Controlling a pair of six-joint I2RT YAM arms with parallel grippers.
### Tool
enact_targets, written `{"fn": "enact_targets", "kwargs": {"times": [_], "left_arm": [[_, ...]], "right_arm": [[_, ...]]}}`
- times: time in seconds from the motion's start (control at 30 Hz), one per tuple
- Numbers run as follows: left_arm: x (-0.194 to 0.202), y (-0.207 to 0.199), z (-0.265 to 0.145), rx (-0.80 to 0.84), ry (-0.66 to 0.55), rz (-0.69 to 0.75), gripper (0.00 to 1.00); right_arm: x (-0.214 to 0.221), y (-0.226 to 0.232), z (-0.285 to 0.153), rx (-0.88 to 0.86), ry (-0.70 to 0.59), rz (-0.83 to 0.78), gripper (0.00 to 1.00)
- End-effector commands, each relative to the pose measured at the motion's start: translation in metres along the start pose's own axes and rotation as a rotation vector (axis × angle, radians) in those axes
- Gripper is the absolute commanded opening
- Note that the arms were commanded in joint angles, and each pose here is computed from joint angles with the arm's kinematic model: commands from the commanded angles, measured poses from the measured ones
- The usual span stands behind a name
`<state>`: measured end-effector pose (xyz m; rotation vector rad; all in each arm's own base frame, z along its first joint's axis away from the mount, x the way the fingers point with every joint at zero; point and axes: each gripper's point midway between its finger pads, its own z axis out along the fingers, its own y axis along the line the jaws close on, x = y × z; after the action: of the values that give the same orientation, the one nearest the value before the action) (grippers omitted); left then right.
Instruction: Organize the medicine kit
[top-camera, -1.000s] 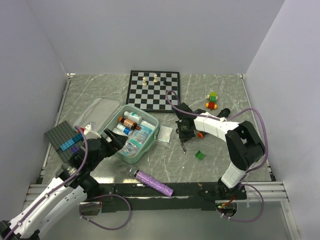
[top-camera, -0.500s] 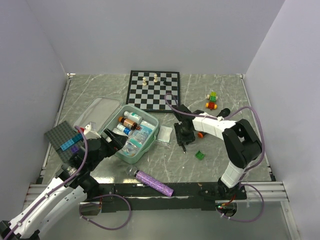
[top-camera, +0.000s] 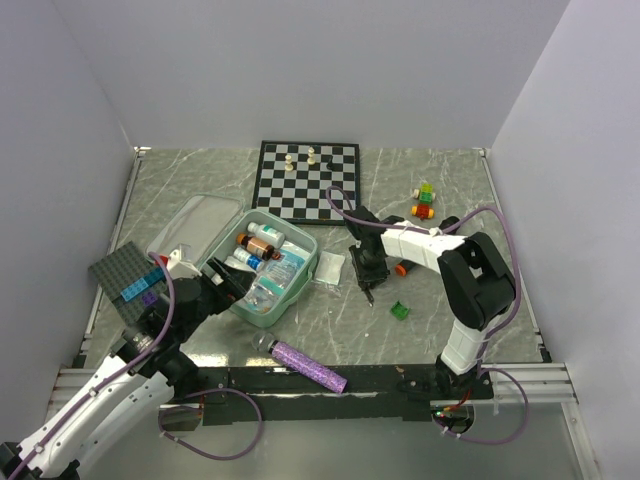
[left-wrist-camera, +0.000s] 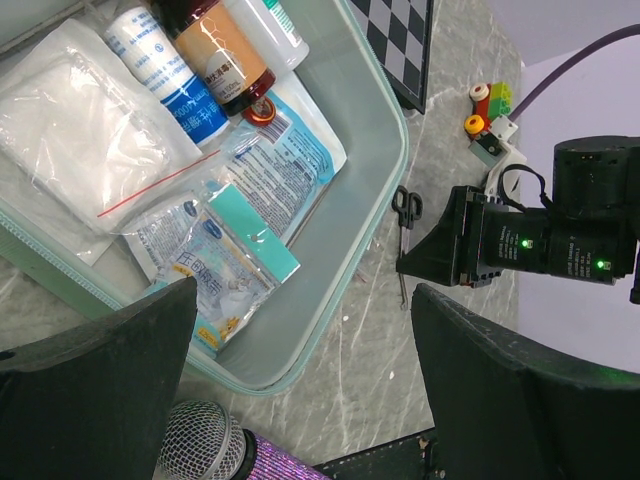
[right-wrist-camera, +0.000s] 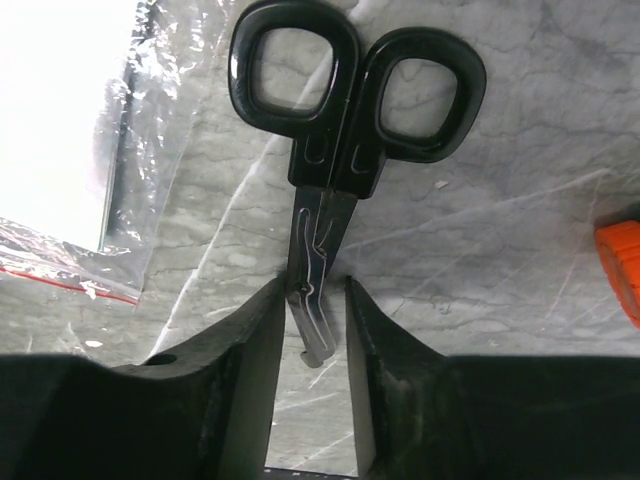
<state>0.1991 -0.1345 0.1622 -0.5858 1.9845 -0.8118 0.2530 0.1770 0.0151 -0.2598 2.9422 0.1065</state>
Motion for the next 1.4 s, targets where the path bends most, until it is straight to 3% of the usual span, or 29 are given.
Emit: {"fn": "enact_targets", "kwargs": {"times": [0.0,0.4,0.67,1.37], "left_arm": [[-0.003,-0.008,0.000,0.034,-0.011,-0.012,0.92],[-0.002,-0.009,0.000,0.034,-0.005,-0.015,0.92],[-0.003,-0.010,-0.001,0.038,-0.007,-0.018,0.92],[-0.007,-0.011,-0.002,0.036,-0.020,-0.017,0.92]], "right_arm": [[0.002,0.002,0.011,-0.014,0.013,0.010,0.33],[0.008,-0.002,0.016,-0.002,0.010,0.021,0.15],[-0.004,-0.006,-0.007,0.020,-0.061,0.026,0.05],[-0.030,0.005,-0.075,-0.017,-0.210,0.017,0.02]]}}
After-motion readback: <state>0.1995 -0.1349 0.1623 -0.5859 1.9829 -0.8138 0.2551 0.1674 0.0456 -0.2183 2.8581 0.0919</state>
